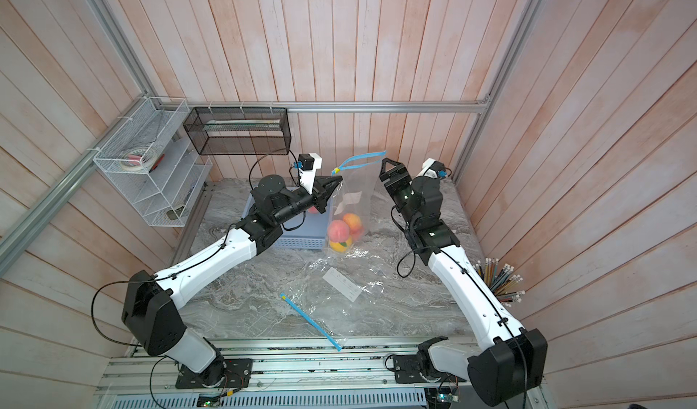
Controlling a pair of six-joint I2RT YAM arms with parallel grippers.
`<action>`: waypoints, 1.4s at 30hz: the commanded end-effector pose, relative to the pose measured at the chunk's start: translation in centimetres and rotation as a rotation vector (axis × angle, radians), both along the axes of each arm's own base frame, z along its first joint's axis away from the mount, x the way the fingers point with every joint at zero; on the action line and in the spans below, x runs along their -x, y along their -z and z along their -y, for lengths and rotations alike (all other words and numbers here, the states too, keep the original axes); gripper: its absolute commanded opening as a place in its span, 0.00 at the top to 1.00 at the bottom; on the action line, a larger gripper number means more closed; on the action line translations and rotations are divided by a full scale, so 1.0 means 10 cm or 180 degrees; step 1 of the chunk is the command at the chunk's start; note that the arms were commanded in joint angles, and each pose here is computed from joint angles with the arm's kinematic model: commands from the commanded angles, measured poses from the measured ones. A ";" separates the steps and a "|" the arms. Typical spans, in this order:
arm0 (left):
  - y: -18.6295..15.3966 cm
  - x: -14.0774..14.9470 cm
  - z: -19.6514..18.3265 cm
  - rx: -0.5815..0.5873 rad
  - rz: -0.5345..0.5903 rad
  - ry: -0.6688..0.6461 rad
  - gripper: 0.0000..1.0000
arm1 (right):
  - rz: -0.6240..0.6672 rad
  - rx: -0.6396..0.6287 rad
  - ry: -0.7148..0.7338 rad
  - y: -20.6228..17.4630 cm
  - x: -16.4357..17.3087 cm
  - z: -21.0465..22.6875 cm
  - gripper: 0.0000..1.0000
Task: Place the peach in a zip-top bag and seal the zipper
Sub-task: Adjust the zipper on the food storage bag, then zip the zipper on the zipper food storage bag.
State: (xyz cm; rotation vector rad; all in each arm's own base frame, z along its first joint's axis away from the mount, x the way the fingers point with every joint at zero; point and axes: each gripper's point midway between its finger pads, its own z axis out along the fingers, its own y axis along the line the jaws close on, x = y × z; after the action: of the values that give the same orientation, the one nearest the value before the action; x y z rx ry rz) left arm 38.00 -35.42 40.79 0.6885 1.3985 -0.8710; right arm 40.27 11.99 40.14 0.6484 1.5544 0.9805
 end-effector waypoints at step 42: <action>0.90 0.63 -0.91 -0.0960 0.0179 0.1106 1.00 | 0.2210 0.3310 -0.3300 0.08 0.80 -1.89 0.28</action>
State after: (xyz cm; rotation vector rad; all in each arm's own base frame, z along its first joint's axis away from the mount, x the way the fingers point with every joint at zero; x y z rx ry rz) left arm 32.33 -26.37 31.32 1.1768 1.4323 -0.9015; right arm 34.32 29.10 40.58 -1.0354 1.4763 0.7463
